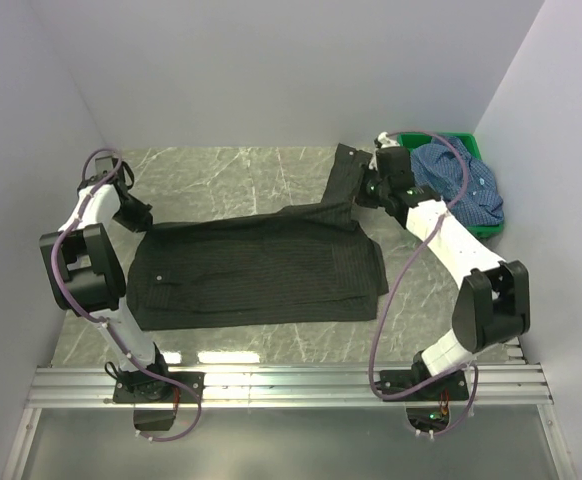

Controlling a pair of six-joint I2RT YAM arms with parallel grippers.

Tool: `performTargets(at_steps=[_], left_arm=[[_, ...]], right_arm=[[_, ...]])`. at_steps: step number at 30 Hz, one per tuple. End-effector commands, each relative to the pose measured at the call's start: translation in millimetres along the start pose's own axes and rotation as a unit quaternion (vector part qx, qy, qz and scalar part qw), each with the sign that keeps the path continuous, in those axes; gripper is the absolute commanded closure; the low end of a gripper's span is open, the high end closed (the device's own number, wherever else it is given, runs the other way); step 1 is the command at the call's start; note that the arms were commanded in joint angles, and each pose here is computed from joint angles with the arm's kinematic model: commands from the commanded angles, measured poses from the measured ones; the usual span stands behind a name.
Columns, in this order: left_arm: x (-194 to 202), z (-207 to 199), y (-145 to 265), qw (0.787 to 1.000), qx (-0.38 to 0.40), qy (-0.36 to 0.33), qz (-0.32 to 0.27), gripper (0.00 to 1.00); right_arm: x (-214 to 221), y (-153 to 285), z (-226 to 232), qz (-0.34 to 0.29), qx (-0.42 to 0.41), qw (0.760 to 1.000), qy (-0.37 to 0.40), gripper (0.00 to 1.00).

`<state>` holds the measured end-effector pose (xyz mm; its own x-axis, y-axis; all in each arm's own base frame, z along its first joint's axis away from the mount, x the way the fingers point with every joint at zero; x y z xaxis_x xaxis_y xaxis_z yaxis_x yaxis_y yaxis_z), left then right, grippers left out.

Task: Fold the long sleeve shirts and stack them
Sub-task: Fold the shirt

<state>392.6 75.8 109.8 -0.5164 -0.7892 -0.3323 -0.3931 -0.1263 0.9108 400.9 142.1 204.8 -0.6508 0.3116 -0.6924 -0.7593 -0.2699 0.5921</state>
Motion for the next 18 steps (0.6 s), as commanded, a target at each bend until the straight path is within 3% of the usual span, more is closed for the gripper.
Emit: performTargets(at_steps=[1,18], left_arm=[[0,6,12,1.000,0.004,-0.006,-0.012,0.91],[22,37,-1,0.999,-0.040,-0.008,-0.011,0.91]], right_arm=[[-5,17,-1,-0.028,-0.001,1.000,-0.007,1.00],[87,17,-23,0.051,0.016,0.998,-0.025,1.00]])
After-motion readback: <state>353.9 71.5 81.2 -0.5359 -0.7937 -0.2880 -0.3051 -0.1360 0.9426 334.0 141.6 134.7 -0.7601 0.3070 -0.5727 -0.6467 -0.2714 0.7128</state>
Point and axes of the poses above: each gripper's point midway between its finger pads, its own y axis back along the fingers, its own z axis along the line the jaws close on, x = y × z, the point moved 3 cm from there along y, back along the fingers, and after that the axes turned 5 degrees about -y, right-handed, at the moved point
